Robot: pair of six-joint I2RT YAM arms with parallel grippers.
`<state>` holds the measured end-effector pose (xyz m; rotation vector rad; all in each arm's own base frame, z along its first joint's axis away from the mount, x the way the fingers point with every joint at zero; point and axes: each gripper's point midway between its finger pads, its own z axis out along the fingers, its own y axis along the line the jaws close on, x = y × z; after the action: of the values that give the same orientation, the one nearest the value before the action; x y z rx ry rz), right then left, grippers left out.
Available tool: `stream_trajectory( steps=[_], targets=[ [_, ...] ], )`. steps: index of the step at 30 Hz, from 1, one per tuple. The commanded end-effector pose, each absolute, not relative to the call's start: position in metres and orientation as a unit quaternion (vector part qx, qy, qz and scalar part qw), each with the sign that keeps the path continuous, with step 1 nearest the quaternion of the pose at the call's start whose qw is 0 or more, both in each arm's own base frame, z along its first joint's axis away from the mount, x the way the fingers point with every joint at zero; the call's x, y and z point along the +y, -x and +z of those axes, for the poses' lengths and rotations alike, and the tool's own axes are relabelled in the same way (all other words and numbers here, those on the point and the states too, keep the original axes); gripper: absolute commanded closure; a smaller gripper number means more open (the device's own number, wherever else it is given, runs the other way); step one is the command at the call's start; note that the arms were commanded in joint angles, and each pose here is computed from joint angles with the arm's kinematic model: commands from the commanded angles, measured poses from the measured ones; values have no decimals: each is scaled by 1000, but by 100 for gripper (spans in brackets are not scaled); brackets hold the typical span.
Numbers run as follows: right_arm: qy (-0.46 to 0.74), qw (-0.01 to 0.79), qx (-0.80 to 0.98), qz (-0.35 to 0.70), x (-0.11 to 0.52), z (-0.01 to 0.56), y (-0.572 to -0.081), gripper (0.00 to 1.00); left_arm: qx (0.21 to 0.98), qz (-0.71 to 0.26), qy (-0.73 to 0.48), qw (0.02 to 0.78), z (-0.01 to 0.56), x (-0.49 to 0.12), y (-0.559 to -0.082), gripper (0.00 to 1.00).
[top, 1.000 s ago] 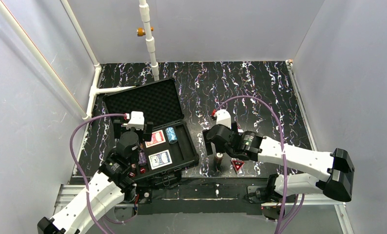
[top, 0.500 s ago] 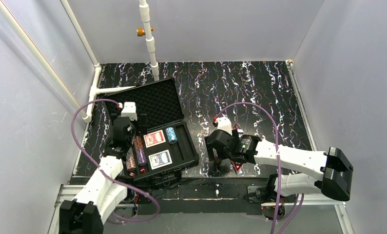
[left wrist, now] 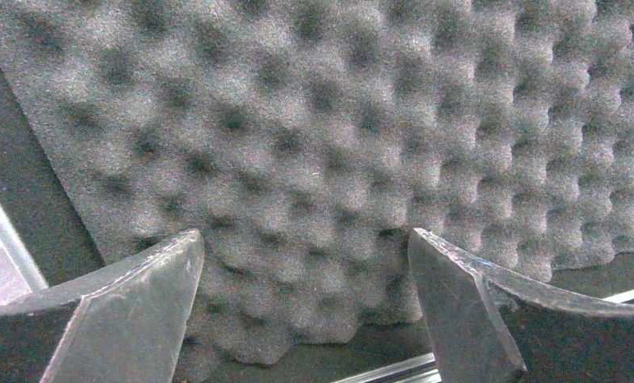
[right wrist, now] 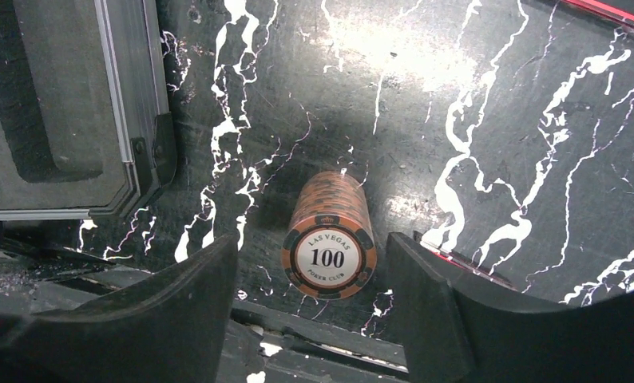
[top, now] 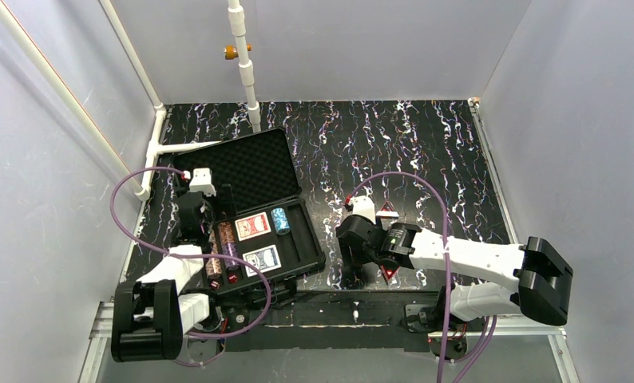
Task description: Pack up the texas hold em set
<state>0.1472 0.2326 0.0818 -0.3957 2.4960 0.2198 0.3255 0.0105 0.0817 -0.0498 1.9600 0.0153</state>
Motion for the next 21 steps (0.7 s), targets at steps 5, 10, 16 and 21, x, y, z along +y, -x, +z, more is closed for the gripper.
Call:
stream_trajectory(
  steps=[5,10,16,21],
  targets=[
    [143,300,939,92,238,81,-149,44,810,-10,-11,586,83,3,-341,2],
    [147,301,938,87,238,81,-151,69,812,-11,-13,584,80,2,-343,2],
    [151,303,937,82,238,86,-152,83,808,-14,-13,589,84,1,-344,2],
    [161,301,936,79,238,87,-152,56,804,-13,-8,595,89,2,-344,2]
  ],
)
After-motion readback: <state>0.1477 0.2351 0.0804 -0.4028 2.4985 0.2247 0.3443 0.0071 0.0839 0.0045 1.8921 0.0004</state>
